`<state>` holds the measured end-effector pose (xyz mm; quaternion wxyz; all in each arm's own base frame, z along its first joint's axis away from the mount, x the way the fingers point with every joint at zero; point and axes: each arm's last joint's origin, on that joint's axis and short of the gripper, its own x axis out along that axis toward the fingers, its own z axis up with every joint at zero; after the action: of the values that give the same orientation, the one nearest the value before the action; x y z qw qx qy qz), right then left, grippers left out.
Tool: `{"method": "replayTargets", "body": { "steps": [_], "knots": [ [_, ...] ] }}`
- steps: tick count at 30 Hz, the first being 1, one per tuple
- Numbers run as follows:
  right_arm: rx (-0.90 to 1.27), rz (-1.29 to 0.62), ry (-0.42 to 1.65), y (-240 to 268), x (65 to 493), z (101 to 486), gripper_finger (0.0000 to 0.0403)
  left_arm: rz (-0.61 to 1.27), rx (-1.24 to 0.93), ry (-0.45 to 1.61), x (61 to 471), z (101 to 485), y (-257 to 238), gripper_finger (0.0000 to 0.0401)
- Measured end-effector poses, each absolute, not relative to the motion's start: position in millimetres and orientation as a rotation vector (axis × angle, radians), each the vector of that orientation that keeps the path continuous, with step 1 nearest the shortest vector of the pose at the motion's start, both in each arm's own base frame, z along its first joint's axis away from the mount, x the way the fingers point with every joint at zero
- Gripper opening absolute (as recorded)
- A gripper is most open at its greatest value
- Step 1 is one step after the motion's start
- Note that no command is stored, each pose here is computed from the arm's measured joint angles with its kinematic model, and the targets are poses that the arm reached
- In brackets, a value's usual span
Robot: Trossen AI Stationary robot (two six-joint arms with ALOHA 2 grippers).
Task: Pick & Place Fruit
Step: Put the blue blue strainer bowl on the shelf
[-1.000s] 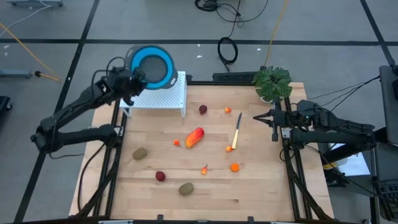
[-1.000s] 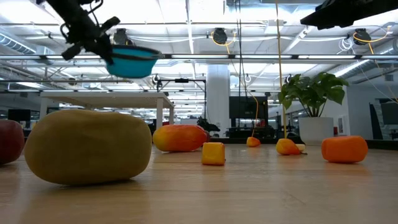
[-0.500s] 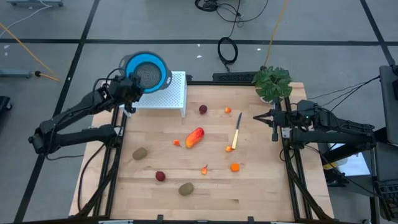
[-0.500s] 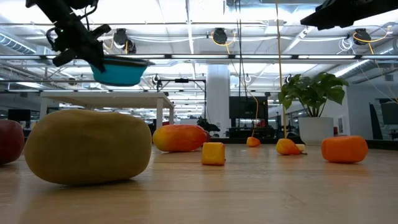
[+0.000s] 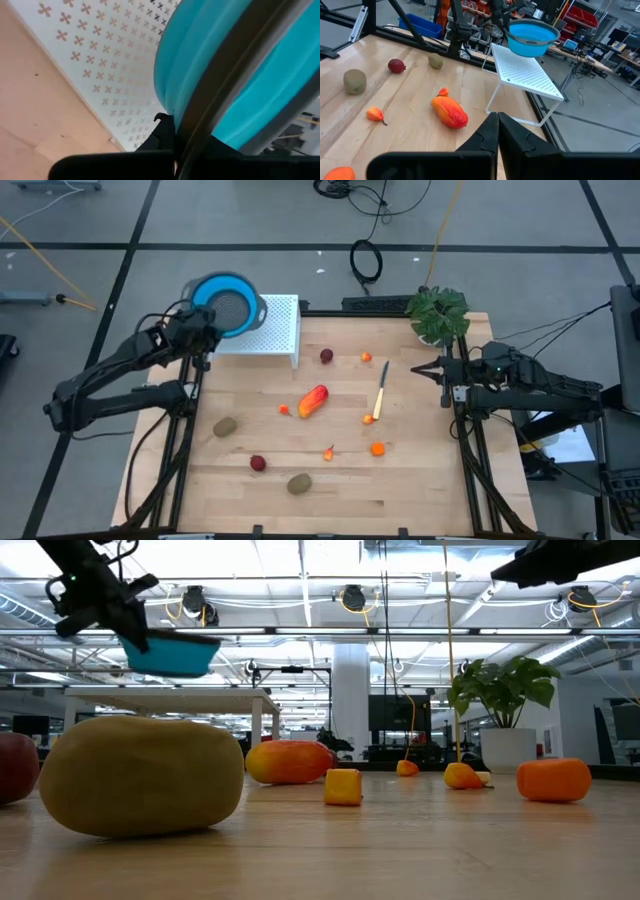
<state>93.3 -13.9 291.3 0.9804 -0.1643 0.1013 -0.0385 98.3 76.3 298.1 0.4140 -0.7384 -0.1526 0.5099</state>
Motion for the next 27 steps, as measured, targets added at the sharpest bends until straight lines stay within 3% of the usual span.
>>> {"method": "replayTargets", "body": {
  "steps": [27],
  "knots": [
    [-0.312,-0.084,0.211,-14,93,291,0.0000,1.404,-1.909,-0.323,85,290,63,0.0005]
  ]
}}
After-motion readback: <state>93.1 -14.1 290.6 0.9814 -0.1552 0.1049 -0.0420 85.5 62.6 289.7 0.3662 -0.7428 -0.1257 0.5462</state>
